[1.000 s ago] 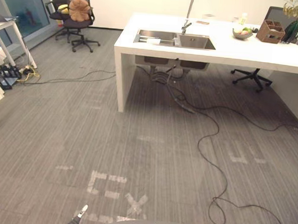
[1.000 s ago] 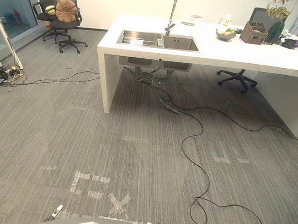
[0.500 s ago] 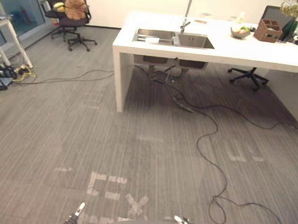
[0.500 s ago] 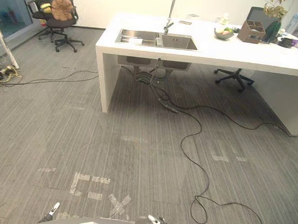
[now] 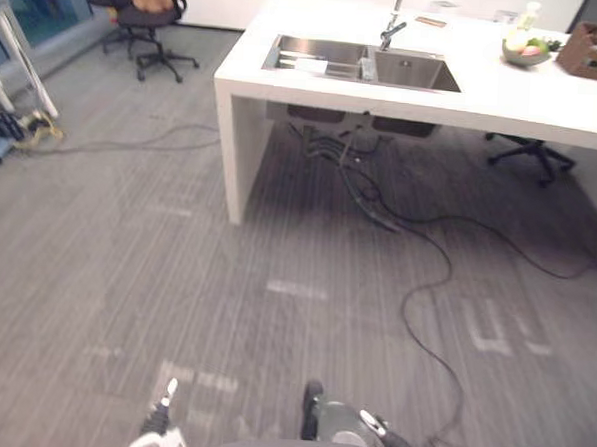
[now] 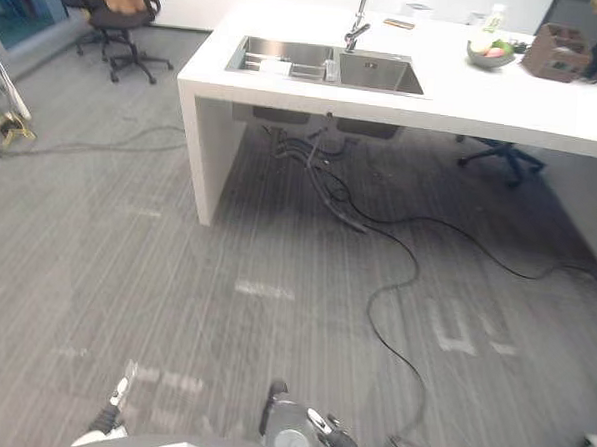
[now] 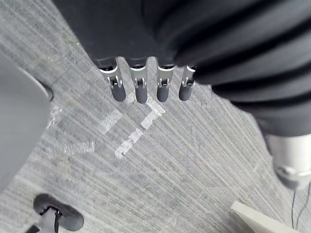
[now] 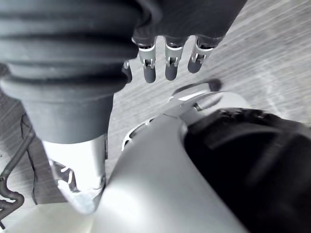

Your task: Walk over to the sink, pick up the cup, carry it to the dishwasher, place the cup inside the dishwasher, then close the dishwasher door

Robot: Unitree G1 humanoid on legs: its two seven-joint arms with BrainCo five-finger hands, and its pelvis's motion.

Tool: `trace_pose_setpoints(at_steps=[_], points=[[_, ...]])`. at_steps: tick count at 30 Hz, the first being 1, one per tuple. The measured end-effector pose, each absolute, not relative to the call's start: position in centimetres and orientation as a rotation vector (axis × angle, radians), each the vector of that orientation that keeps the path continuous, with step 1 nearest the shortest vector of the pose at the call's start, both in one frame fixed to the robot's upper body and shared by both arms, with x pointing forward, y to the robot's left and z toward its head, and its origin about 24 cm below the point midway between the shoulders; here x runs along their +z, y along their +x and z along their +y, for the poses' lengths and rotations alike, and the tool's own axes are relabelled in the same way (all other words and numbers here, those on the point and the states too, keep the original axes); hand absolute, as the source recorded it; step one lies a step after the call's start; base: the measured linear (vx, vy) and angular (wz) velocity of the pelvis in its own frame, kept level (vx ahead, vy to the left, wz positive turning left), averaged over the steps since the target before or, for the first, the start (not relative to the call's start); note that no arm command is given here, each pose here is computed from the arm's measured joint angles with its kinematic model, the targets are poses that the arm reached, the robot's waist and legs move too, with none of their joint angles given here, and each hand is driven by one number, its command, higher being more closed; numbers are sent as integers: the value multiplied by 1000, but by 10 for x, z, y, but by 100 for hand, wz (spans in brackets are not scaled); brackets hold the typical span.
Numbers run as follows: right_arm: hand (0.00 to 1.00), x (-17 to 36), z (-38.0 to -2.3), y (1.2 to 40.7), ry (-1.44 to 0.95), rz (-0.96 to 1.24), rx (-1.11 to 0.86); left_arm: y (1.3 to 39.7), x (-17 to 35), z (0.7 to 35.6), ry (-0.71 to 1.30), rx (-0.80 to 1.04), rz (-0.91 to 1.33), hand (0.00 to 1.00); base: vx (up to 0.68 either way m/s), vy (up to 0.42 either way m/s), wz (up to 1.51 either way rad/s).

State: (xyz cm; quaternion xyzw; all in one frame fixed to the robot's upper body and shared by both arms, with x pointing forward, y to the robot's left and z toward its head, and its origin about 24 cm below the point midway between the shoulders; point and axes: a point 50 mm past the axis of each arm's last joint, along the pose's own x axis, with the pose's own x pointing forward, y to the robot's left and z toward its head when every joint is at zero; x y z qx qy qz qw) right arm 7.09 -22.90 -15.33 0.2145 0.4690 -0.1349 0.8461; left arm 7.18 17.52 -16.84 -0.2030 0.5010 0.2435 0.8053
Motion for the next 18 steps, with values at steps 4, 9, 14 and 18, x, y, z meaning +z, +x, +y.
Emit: trace_pose_setpoints(at_steps=[4,9,14,18], points=[[0,-154,-230,70,443,1033,-272,72,-167,181,-459,585,1037,0,633,-285,-10],[0,-155,-211,95,449,1054,-168,96,-152,201,-250,543,902,0,629,-170,-67],[0,-143,-179,139,496,924,-41,111,-146,193,-127,465,847,0,506,132,-82],[0,-145,-150,138,492,921,67,135,-133,190,-61,433,714,0,622,257,19]])
